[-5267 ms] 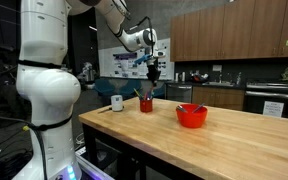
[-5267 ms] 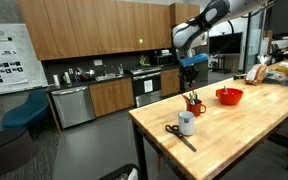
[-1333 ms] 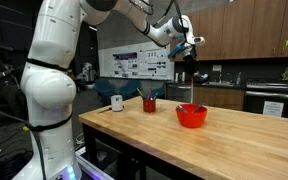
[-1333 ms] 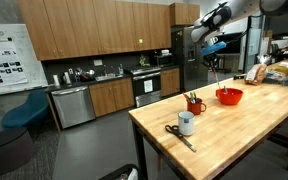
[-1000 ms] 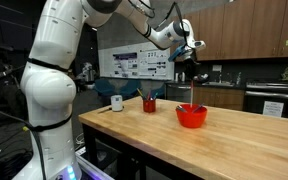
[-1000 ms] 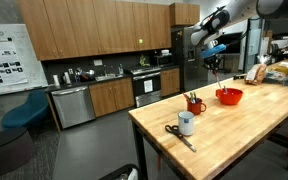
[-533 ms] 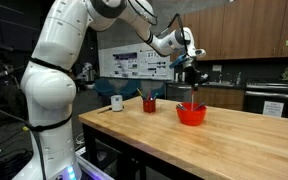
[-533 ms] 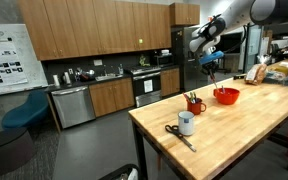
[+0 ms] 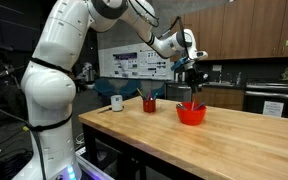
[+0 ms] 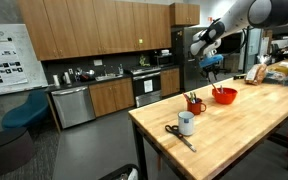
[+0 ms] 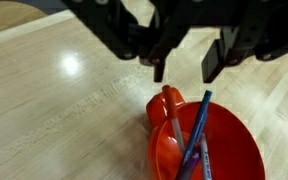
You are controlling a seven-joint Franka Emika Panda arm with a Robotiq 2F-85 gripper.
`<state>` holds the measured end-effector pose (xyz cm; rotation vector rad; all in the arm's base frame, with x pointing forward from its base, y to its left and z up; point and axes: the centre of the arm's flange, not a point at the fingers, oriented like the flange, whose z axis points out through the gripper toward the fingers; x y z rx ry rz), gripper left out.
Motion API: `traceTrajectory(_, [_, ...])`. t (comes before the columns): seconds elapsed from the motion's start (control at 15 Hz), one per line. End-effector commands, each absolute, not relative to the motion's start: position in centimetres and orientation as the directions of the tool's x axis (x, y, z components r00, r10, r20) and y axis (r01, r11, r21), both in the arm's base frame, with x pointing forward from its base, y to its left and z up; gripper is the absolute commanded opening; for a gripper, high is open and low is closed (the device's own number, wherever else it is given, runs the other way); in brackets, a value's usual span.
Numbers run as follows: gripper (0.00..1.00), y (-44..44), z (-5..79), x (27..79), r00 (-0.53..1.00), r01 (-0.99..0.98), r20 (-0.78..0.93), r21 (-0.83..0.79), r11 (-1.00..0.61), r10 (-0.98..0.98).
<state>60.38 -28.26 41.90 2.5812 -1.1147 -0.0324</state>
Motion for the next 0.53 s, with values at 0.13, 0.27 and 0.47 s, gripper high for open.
traceTrajectory(0.13, [0.6,-28.23,41.8,60.41,0.694,-0.704,0.107,0.307,-0.641,-0.712])
traceTrajectory(0.27, [0.6,-28.23,41.76,60.42,0.695,-0.703,0.106,0.308,-0.641,-0.712])
traceTrajectory(0.47, [0.6,-28.23,41.74,60.42,0.695,-0.703,0.106,0.308,-0.641,-0.712])
